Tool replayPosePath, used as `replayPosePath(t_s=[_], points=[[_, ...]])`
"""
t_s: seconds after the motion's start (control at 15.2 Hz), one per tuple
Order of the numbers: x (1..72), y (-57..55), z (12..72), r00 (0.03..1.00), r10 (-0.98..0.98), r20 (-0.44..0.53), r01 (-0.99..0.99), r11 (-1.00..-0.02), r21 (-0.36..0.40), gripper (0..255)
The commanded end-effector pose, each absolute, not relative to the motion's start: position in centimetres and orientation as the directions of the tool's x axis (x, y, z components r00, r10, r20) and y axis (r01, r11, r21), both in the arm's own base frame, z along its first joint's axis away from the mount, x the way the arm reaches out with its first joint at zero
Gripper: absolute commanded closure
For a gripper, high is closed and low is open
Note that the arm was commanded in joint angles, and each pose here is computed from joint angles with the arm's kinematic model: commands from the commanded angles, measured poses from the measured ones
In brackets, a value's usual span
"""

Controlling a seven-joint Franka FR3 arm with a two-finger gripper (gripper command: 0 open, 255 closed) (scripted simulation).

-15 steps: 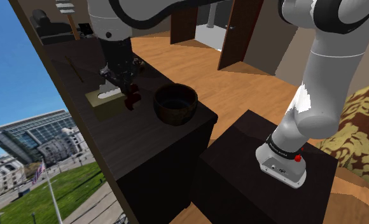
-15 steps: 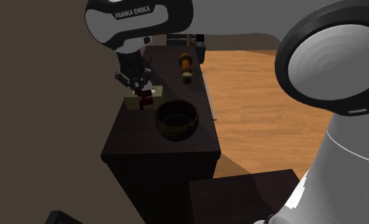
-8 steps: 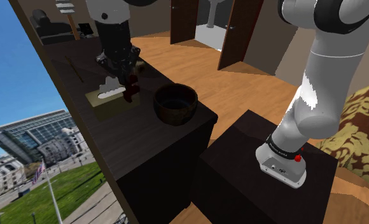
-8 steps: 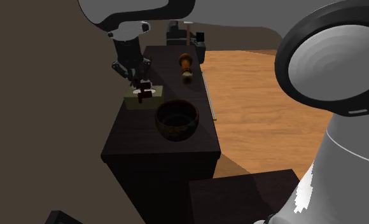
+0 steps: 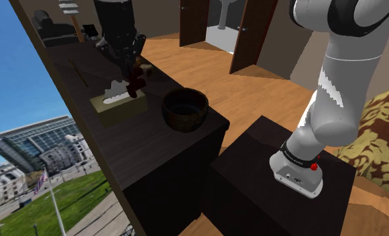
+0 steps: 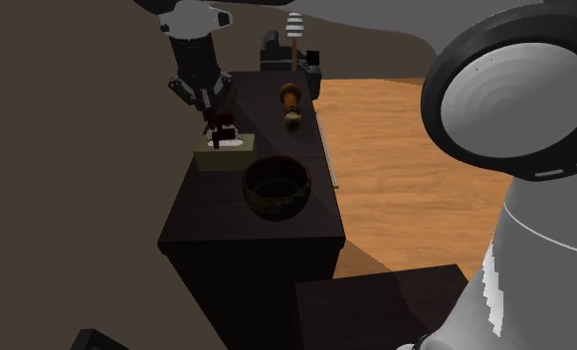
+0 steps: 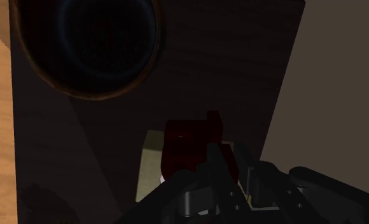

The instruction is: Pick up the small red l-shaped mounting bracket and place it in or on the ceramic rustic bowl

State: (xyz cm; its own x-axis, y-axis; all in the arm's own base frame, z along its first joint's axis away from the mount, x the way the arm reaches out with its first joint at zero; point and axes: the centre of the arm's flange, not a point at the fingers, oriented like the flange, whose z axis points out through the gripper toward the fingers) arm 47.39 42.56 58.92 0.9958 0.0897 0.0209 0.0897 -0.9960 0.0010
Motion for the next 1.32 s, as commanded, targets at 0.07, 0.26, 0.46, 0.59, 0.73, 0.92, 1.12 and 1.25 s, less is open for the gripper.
replayPosePath(t_s=[0.07, 0.26, 0.46, 0.59, 0.73, 0.92, 1.12, 1.25], points=[[46.7, 41.4, 60.2, 0.996, 0.089, 0.021, 0.089, -0.996, 0.001, 255], [44.6, 38.1, 60.7, 0.996, 0.089, 0.021, 0.089, -0.996, 0.001, 255], [42.5, 34.8, 61.3, 0.996, 0.089, 0.021, 0.089, -0.996, 0.001, 255], [41.1, 32.6, 61.6, 0.996, 0.089, 0.021, 0.089, -0.996, 0.001, 255], [39.7, 30.4, 62.0, 0.996, 0.089, 0.021, 0.089, -0.996, 0.001, 255], [38.3, 28.3, 61.8, 0.996, 0.089, 0.021, 0.089, -0.996, 0.001, 255], [38.3, 28.3, 60.2, 0.996, 0.089, 0.021, 0.089, -0.996, 0.001, 255], [38.3, 28.3, 59.2, 0.996, 0.089, 0.021, 0.089, -0.996, 0.001, 255]])
